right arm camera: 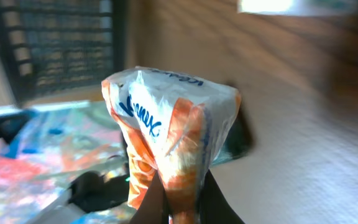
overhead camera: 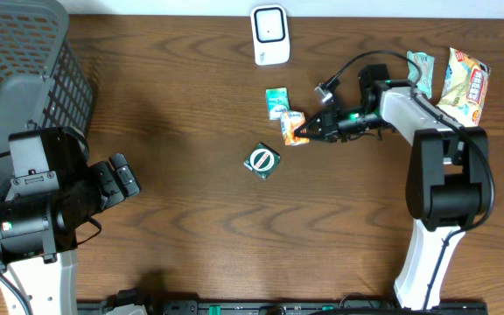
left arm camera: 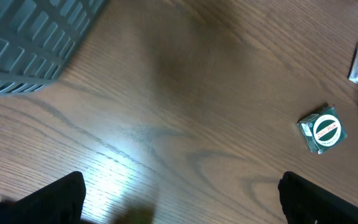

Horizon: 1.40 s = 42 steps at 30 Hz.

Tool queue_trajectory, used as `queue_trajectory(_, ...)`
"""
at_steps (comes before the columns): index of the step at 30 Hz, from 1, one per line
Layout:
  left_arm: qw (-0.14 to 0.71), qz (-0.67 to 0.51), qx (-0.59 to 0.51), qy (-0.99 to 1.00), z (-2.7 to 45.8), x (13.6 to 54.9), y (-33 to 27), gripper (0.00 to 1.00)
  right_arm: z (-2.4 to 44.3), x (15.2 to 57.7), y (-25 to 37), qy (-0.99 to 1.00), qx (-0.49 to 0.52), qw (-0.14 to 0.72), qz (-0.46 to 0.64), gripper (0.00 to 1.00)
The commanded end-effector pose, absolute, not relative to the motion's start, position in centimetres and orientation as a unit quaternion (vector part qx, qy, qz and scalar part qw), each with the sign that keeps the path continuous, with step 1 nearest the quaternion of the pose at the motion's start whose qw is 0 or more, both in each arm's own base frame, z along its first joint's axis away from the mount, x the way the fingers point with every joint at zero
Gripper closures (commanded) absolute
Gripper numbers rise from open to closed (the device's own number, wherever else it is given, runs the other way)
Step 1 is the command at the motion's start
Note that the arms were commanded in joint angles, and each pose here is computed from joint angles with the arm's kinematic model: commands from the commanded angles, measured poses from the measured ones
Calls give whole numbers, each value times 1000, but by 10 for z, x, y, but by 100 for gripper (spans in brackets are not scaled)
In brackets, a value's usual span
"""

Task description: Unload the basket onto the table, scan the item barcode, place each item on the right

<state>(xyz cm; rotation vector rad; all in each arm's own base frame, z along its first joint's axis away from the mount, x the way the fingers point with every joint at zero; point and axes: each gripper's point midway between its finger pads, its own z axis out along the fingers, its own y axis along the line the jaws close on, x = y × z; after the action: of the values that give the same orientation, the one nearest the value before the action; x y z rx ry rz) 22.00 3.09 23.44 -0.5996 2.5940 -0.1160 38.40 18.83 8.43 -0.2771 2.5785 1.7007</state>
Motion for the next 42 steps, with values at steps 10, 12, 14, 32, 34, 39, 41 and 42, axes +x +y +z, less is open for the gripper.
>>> queue_trajectory(10, 235, -35, -228, 944, 233, 219, 35, 2, 195, 363, 200, 721, -190, 126, 655, 99)
queue_trajectory(12, 235, -35, -228, 944, 233, 219, 35, 2, 206, 362, 200, 702, -199, 140, 670, 99)
queue_trajectory(14, 235, -35, -228, 944, 233, 219, 35, 3, 214, 361, 199, 686, -204, 150, 682, 99)
queue_trajectory(32, 235, -35, -228, 944, 233, 219, 35, 2, 218, 349, 199, 681, -202, 148, 689, 99)
queue_trajectory(34, 235, -35, -228, 944, 233, 219, 35, 2, 219, 345, 196, 679, -206, 157, 687, 99)
queue_trajectory(39, 235, -35, -228, 944, 233, 219, 35, 3, 222, 337, 186, 678, -212, 181, 681, 99)
queue_trajectory(41, 235, -35, -228, 944, 233, 219, 35, 2, 224, 333, 183, 676, -217, 190, 678, 99)
queue_trajectory(42, 235, -35, -228, 944, 233, 219, 35, 2, 224, 332, 183, 676, -220, 193, 677, 99)
